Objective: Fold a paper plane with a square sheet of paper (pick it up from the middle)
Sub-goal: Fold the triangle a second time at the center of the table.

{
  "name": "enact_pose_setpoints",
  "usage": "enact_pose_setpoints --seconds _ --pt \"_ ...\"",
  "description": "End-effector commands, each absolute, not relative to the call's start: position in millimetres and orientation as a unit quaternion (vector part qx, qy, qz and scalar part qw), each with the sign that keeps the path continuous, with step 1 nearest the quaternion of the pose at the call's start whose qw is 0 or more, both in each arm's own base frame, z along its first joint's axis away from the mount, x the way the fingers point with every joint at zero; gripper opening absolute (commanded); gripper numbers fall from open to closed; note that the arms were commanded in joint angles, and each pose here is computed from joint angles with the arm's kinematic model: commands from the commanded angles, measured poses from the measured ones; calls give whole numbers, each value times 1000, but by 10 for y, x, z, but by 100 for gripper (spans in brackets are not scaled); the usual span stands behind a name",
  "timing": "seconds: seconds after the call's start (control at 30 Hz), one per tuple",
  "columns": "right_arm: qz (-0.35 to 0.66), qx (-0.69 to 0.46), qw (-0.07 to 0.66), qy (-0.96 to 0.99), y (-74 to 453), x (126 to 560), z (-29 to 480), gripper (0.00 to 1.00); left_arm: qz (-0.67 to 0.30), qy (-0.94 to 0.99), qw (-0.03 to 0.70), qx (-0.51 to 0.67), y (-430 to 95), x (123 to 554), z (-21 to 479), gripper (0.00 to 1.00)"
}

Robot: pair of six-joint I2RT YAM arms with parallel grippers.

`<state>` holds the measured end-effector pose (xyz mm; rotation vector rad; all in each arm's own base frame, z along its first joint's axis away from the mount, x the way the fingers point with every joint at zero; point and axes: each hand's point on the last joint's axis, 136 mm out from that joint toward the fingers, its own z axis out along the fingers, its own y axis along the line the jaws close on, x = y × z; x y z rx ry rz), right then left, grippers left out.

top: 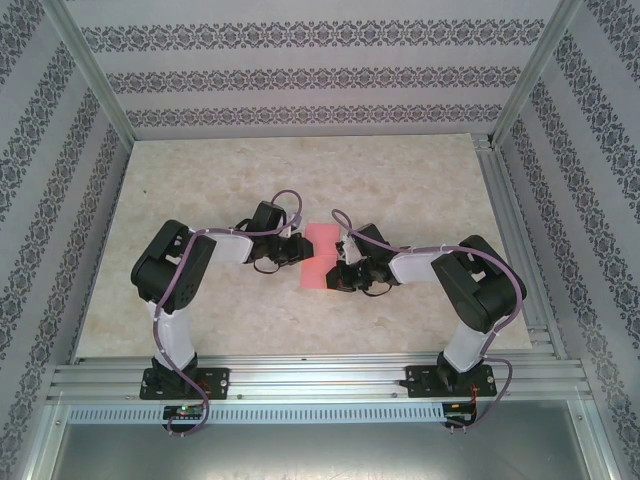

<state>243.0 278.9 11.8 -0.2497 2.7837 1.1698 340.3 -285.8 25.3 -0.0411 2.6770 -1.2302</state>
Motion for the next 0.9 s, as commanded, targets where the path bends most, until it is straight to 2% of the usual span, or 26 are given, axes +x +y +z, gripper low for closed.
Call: enact_pose_setpoints --seconds 0.0,0.33,0.57,0.7,0.77,0.87 --pt "330 -66 20 942 2619 2271 -202 4 -381 916 119 -35 -2645 3586 45 19" --pt "330 -69 27 941 2638 2312 -131 5 -394 909 124 -53 -2549 3710 137 20" --pt "345 -81 48 934 2734 2434 99 8 -406 902 142 -43 -2572 3795 388 23" --pt "376 -93 83 918 2872 2579 479 15 -422 893 153 -39 -2611 3828 596 25" --pt "387 -99 109 910 2900 2635 709 24 -425 890 161 -37 -2611 3827 712 25" --pt "372 -95 147 912 2785 2706 908 31 -424 889 172 -33 -2585 3802 873 27"
